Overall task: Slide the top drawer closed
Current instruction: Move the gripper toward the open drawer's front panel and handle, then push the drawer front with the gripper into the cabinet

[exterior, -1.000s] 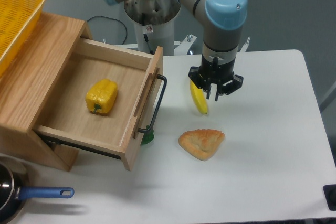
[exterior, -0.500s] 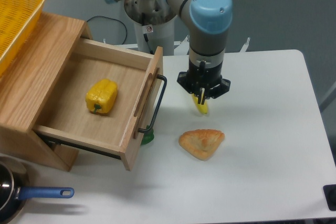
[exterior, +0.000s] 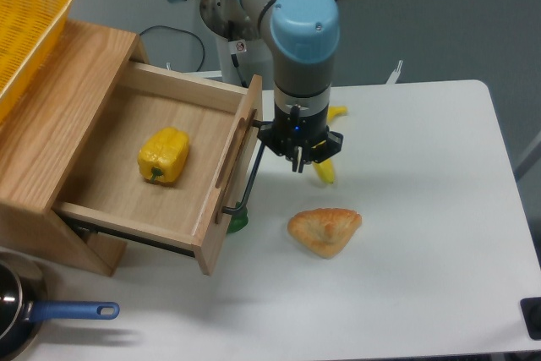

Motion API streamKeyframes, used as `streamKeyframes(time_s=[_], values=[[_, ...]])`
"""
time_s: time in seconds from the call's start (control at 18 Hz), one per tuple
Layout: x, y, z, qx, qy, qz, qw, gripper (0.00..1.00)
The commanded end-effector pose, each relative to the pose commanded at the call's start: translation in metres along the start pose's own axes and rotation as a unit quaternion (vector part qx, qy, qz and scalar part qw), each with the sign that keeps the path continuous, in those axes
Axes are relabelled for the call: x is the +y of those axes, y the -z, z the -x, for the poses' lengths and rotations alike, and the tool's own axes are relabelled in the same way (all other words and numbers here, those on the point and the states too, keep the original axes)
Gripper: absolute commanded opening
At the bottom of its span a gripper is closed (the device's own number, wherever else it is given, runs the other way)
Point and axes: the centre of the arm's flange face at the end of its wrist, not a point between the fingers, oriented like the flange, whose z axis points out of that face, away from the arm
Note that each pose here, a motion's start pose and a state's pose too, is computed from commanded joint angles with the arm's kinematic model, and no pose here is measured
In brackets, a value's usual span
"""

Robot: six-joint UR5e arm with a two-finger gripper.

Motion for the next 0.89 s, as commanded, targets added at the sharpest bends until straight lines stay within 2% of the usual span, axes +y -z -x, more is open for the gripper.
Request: streamKeyframes(time_s=[0.89], values=[[-0.018, 0.009, -0.051, 0.009, 0.001, -0.014, 0.9999, 0.17]])
